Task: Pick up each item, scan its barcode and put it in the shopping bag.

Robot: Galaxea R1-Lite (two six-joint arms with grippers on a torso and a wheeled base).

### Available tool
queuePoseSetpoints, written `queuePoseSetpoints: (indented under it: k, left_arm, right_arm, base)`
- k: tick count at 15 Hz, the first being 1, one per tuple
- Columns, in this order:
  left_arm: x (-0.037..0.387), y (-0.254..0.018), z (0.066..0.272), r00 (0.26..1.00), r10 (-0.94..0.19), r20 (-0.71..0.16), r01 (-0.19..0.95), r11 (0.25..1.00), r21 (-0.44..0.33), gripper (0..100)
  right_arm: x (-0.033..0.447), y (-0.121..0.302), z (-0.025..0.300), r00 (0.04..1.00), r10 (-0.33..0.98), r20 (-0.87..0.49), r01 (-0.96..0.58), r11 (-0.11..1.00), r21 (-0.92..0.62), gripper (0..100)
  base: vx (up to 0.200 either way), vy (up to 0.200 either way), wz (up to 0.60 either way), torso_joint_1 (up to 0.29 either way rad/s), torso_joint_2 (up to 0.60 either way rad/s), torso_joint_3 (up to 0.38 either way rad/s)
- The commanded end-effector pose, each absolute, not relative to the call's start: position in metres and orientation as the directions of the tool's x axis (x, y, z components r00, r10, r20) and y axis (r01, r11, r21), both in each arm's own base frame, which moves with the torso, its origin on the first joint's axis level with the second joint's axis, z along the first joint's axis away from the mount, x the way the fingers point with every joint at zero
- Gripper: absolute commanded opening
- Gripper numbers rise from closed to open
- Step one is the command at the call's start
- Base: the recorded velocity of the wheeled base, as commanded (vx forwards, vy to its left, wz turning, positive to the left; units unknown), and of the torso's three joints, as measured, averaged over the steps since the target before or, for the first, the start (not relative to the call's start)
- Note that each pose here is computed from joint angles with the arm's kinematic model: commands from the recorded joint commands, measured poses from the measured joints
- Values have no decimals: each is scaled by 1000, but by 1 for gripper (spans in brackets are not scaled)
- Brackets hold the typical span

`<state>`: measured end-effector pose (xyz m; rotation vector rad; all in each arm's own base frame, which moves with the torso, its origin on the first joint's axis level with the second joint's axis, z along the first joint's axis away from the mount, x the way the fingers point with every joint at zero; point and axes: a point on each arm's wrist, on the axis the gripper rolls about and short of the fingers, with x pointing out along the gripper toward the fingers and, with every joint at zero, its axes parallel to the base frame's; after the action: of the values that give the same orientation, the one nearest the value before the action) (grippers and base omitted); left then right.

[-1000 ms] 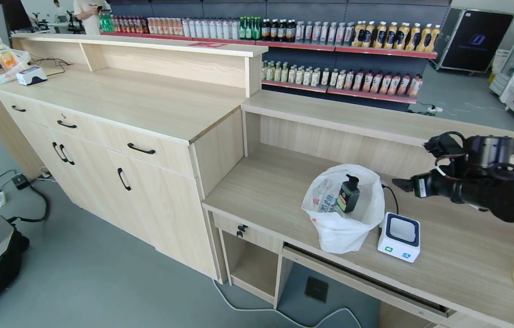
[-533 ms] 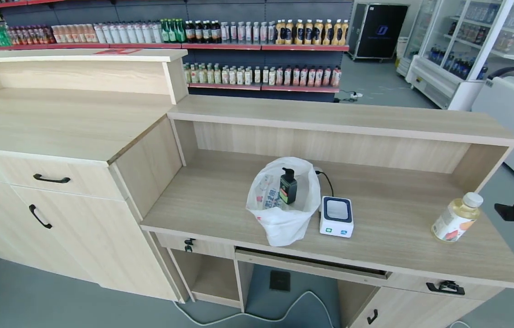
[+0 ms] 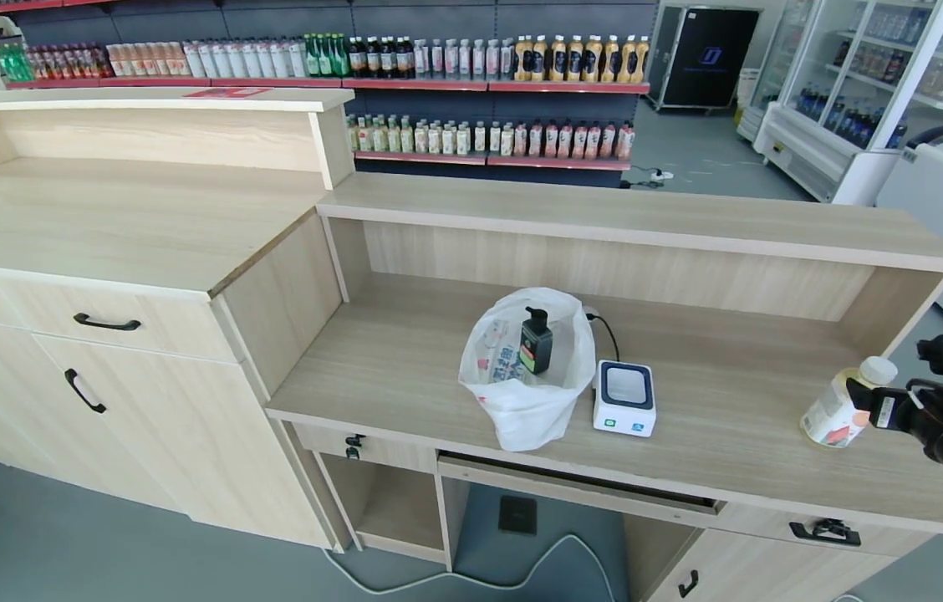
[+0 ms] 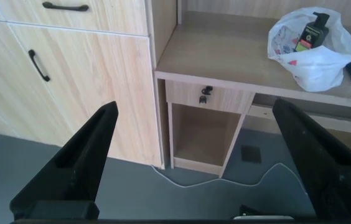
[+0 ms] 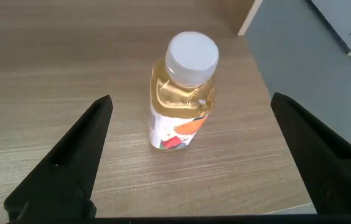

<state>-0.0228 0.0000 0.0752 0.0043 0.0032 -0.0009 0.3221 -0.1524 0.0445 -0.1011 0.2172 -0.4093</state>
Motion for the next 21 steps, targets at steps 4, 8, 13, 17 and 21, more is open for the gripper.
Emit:
queuePoseSetpoints:
  k: [4,8,13,17,21]
  left_arm:
    - [-23,0,75,1000,0,-3,0,1000,5,100]
    - [-23,0,75,1000,0,-3,0,1000,5,100]
    - [-23,0,75,1000,0,-3,0,1000,5,100]
    - [-23,0,75,1000,0,-3,0,1000,5,100]
    - [-23,0,75,1000,0,-3,0,1000,5,100]
  right_arm:
    - [334,-137,-3,883,-366,-295,347,931,-115,100]
    - [342,-140,-13,837,-463,-290,432,886,-169,100]
    - [363,-126,-18,863,-435,-257,402,899,-172,100]
    - [372,-128,-22,854,-462,-238,418,883,-215,100]
    - [379,-127,-28,839,-494,-229,448,865,-224,100]
  base:
    - [0,0,0,0,0,0]
    - [0,0,0,0,0,0]
    - [0,0,0,0,0,0]
    - [0,0,0,0,0,0]
    - [0,0,0,0,0,0]
